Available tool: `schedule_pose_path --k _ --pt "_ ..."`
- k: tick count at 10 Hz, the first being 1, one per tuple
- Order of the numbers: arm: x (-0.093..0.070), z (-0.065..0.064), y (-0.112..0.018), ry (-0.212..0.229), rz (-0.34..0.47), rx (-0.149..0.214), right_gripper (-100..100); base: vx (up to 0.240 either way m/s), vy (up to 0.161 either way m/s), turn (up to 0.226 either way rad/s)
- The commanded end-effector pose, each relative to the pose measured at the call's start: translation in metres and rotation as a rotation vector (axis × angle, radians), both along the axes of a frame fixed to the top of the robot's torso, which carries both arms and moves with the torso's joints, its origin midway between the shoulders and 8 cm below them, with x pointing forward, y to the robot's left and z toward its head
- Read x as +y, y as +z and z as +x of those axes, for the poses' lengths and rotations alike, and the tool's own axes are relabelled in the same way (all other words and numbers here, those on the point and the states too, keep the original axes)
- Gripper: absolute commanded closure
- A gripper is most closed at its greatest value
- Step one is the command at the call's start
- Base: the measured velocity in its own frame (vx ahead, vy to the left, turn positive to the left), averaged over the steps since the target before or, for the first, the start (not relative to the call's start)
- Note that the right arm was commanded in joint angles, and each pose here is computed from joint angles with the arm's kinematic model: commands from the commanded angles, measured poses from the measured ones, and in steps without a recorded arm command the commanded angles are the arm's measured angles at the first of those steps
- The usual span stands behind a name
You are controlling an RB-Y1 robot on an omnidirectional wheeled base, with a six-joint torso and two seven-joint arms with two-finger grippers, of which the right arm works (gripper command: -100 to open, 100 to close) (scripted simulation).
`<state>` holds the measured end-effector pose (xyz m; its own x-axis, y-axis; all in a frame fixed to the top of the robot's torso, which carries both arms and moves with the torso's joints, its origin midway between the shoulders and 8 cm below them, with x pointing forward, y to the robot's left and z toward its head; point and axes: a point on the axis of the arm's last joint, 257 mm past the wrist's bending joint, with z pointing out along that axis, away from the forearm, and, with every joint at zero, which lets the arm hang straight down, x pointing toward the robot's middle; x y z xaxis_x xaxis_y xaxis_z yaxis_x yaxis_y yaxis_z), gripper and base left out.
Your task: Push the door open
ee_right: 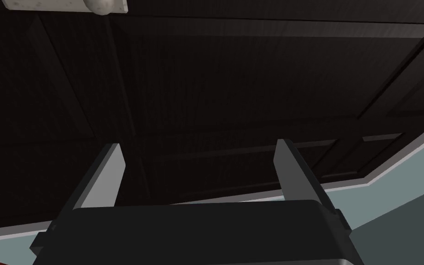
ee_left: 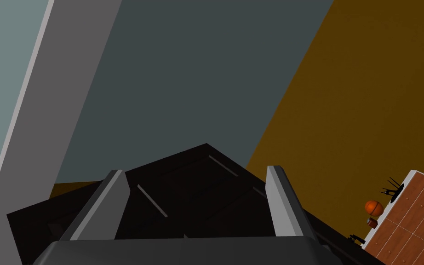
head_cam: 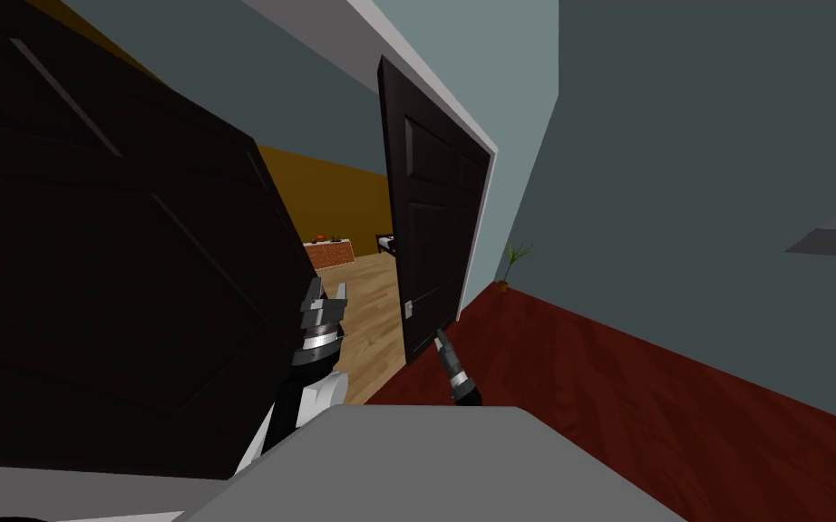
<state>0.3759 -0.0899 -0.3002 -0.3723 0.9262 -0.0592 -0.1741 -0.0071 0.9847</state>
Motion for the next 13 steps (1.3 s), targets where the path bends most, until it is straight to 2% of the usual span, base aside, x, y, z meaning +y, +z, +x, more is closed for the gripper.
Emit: schedule_pose_path --k 1,5,13 --pt "0.008 -0.005 -0.011 0.026 -0.002 0.018 -100 0.102 -0.009 0.025" --pt "0.039 -0.030 -0.051 0.124 -0.013 0.092 -100 0.152 -0.016 0.044" --pt "0.068 -0.061 -0.090 0.229 -0.027 0.170 -100 0.130 -0.017 0.022"
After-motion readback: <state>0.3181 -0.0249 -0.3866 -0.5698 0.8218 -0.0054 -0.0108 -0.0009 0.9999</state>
